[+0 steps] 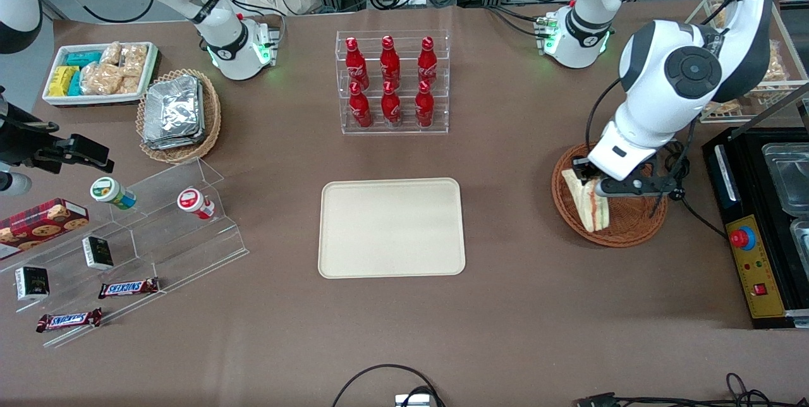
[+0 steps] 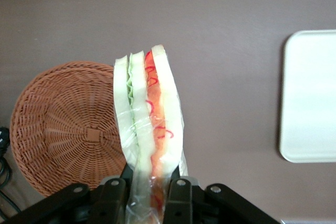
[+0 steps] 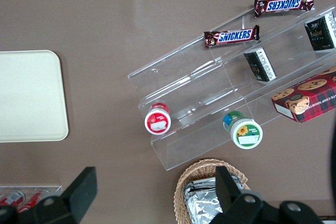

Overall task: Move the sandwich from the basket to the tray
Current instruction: 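Lift the sandwich out of the basket with the left gripper, then carry the sandwich over the cream tray with the left gripper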

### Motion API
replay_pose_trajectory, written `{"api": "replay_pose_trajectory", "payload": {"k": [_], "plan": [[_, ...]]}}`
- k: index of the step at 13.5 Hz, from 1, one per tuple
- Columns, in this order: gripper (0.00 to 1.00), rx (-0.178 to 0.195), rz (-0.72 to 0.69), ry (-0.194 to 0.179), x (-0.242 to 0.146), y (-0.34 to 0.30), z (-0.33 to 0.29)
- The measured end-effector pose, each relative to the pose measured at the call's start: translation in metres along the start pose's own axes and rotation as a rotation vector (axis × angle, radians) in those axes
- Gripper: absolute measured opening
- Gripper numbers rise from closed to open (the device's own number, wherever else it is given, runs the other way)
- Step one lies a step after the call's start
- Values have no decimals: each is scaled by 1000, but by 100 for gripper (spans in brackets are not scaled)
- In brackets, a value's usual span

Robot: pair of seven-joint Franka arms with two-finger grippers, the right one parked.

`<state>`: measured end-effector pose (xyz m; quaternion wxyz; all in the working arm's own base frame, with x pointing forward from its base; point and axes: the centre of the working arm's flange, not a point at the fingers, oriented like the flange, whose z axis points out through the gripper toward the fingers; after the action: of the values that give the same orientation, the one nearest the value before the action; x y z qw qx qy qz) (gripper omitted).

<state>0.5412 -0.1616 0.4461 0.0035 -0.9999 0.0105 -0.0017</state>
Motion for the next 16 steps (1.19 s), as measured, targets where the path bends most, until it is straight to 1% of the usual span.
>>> {"api": "replay_pose_trajectory", "payload": {"k": [2, 3, 6, 10, 11, 12, 16], "plan": [[26, -15, 42, -4, 6, 25, -7], [23, -22, 63, -6, 7, 37, -6], [23, -51, 136, -21, 2, 84, 2], [23, -90, 143, -24, -4, 132, -1], [23, -94, 138, -27, -5, 140, 0], [22, -89, 129, -29, -4, 148, 4], [21, -62, 94, -36, 7, 194, 37]]}}
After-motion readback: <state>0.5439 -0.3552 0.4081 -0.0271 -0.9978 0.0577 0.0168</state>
